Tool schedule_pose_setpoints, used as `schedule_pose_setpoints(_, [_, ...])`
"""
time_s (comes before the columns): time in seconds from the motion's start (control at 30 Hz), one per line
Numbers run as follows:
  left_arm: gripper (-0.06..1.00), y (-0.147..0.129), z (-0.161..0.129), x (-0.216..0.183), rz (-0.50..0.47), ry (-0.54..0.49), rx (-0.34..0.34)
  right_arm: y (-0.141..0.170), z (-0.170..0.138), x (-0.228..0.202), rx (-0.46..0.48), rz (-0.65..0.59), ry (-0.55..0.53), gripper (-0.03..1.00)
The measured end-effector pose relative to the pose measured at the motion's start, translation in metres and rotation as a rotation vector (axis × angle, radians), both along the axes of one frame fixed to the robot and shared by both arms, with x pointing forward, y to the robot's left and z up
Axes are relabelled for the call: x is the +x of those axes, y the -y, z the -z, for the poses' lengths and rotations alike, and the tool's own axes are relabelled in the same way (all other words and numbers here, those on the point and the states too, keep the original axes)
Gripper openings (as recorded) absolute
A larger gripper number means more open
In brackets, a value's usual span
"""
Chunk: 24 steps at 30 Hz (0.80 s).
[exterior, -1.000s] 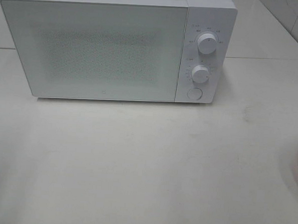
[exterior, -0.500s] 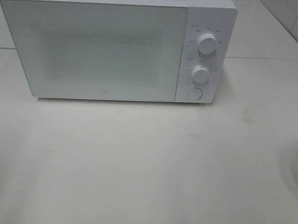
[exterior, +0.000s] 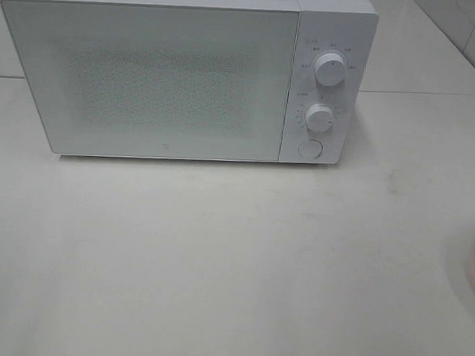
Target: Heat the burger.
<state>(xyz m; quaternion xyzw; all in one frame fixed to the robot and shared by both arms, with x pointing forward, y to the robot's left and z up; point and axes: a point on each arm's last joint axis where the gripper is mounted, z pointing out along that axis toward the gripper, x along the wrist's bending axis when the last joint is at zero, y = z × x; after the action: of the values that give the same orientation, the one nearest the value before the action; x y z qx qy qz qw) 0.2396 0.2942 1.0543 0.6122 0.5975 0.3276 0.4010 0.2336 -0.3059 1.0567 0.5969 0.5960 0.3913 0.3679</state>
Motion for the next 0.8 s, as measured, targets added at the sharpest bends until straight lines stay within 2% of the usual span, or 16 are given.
schedule_pose_setpoints(0.07, [0.97,-0.0001,0.0000,-0.0054,-0.001,0.036,-0.001,0.0000,0.0000,0.0000,0.000,0.000,0.000,0.75])
schedule_pose_setpoints(0.8, [0.97,-0.0001,0.0000,-0.0057,-0.004,0.038,-0.001,0.0000,0.0000,0.0000,-0.001,0.000,0.000,0.75])
